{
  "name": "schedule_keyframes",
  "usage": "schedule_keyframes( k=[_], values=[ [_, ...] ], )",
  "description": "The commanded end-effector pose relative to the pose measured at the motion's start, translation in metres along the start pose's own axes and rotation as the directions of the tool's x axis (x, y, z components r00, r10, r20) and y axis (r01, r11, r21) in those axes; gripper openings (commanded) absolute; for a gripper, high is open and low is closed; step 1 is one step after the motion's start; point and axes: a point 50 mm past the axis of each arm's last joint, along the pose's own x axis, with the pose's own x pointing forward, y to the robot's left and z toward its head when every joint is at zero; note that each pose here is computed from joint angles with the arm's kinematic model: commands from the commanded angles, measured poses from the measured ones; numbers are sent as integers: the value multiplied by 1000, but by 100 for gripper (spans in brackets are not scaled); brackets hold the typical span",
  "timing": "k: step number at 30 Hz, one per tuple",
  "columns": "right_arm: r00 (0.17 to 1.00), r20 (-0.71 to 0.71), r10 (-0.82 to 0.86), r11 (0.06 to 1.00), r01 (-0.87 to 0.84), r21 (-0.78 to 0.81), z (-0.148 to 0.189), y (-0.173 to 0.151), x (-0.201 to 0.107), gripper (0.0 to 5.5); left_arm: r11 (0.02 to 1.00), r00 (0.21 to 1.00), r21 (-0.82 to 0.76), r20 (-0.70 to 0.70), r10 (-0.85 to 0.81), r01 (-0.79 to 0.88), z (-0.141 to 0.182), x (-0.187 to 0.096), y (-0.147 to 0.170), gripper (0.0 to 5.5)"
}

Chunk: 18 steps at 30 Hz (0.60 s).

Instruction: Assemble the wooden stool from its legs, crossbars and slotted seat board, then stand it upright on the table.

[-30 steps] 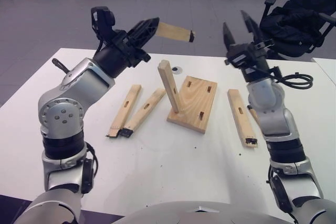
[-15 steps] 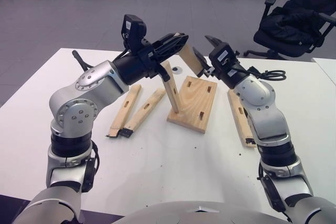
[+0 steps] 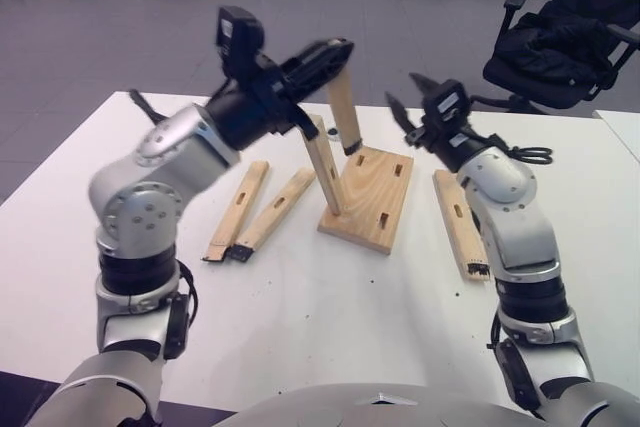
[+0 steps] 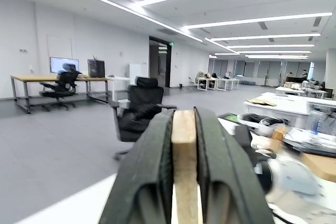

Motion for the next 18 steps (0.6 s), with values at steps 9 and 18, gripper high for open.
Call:
schedule_keyframes(
  k=[9, 18],
  values=[
    [957, -246, -155, 985, 168, 32, -86, 0, -44, 224, 940, 943, -83, -65, 326, -331, -28, -94, 67, 39],
    [956, -261, -131, 985, 156, 76, -102, 10, -49, 224, 905, 914, -176, -203, 352, -388, -139, -95, 81, 39]
  ],
)
